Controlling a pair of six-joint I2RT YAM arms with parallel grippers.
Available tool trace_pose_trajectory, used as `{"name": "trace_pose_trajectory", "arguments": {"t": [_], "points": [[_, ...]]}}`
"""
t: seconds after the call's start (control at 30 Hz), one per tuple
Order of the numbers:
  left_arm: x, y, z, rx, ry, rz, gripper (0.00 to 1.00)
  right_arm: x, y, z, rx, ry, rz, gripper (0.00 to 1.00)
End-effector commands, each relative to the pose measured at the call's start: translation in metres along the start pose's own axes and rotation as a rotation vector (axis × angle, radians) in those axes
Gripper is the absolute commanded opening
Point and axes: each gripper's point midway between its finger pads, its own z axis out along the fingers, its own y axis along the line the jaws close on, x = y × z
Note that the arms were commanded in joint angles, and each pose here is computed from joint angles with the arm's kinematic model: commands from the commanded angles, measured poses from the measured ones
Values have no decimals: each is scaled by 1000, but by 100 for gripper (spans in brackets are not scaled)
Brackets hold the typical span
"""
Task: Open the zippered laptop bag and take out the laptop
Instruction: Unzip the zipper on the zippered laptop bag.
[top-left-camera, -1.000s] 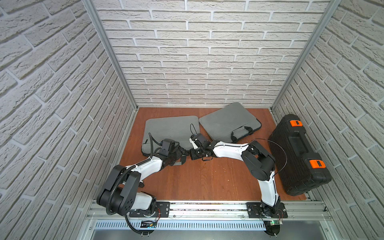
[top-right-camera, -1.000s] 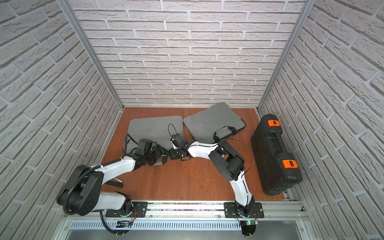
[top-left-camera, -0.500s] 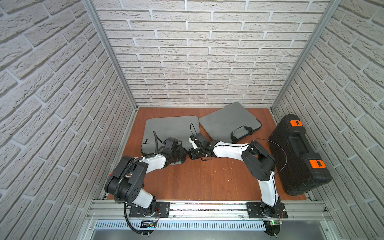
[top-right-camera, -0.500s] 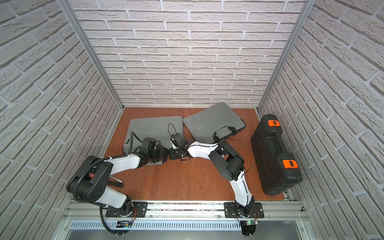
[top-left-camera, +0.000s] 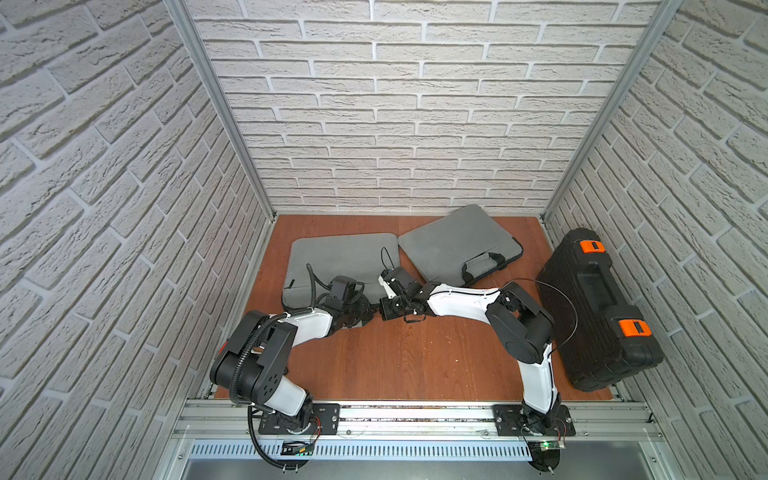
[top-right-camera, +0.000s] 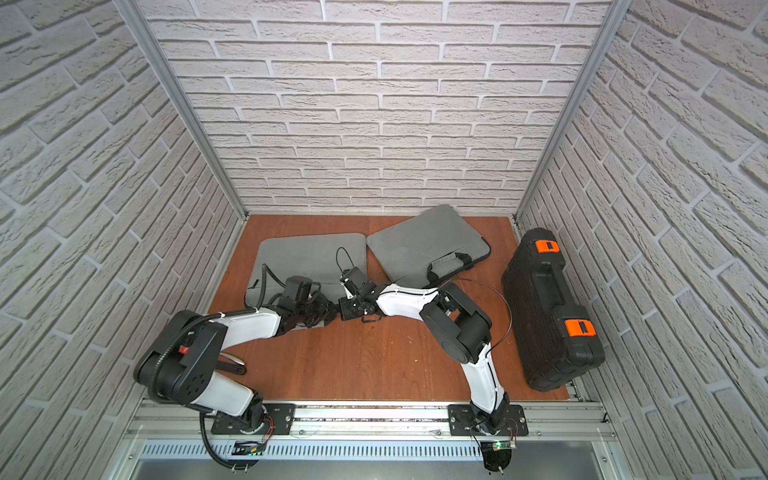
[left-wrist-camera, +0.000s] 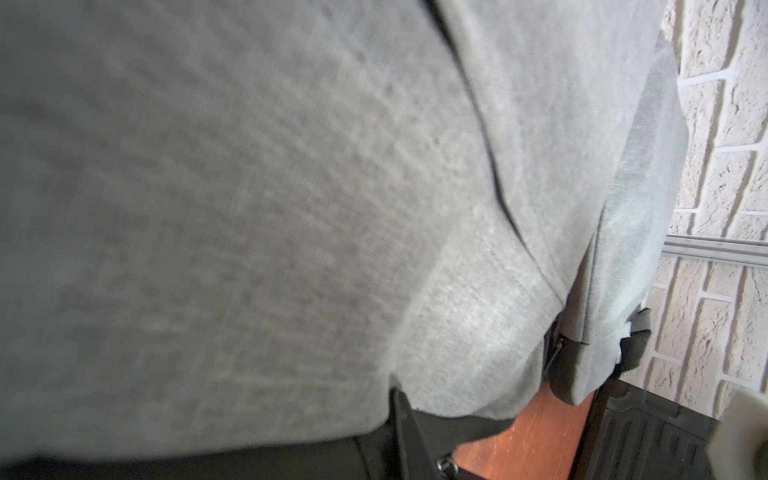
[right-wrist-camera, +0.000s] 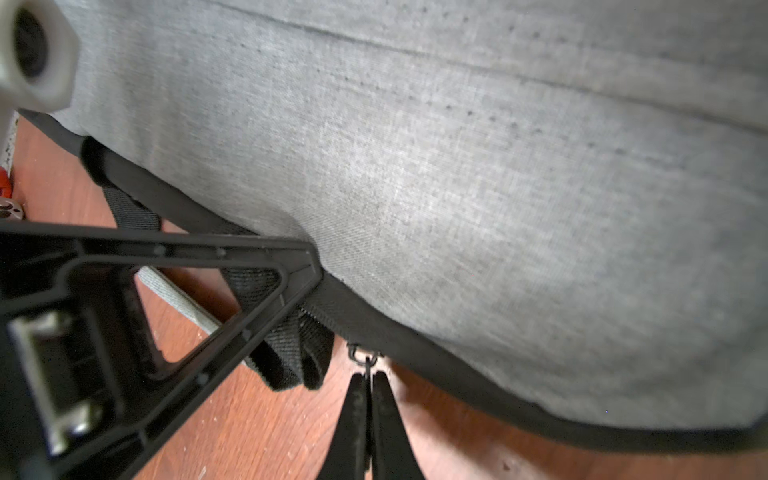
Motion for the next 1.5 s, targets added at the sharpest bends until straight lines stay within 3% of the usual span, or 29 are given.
{"name": "trace_pose_trajectory", "arguments": {"t": [0.0, 0.27, 1.47], "points": [[-1, 29, -3, -88, -10, -6, 7, -13, -3, -29, 21, -52, -9, 6], [-5, 34, -6, -93, -27, -16, 0, -8, -21, -35, 67, -45, -4, 6], [-18, 54, -18, -133, -51, -31, 0, -9, -105, -45, 226, -24, 32, 6]]}}
